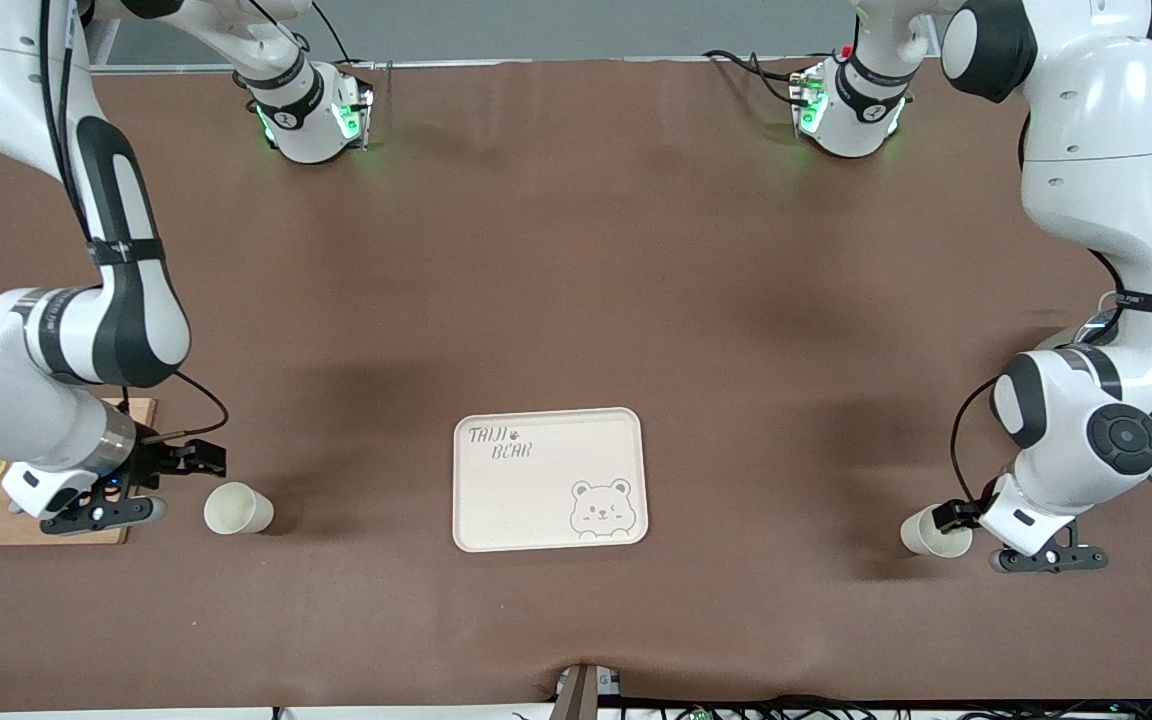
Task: Place white IKEA cup upright on tray with both arms
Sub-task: 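Reach both grippers down over the two white paper cups, then close the right gripper and the left gripper on the cup rims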
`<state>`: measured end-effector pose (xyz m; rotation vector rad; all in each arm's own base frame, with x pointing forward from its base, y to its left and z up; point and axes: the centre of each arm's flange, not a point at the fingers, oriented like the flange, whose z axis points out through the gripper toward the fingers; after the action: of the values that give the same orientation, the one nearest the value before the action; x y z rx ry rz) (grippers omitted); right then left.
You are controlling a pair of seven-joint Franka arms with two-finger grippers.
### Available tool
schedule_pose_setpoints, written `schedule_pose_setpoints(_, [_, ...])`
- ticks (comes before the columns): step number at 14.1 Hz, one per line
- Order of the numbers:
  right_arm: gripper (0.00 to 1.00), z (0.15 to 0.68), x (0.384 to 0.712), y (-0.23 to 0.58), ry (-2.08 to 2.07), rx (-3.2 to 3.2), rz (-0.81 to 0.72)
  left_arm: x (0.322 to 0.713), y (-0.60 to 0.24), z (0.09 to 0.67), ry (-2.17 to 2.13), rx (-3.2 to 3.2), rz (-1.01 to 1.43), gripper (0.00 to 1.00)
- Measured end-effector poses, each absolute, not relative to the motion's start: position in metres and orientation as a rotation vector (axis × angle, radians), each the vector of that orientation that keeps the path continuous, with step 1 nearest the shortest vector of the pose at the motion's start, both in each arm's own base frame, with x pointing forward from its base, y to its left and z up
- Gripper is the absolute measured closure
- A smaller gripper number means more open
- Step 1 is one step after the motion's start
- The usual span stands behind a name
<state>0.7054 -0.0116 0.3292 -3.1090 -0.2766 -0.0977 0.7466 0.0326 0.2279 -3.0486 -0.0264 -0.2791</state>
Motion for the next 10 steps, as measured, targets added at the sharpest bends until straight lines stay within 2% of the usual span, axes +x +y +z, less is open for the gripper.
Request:
schedule_pose_setpoints(2, [0.00,0.316,0.708,-0.013,-0.306,-3.064,-0.116,0.746,0.029,0.219,-0.020,-3.051,-0.288,0.00])
schedule_pose_setpoints(10, [0.00,0.280,0.712,-0.035,-0.386,-3.010,-0.142,0.746,0.030,0.213,-0.069,-3.079,-0.295,0.80])
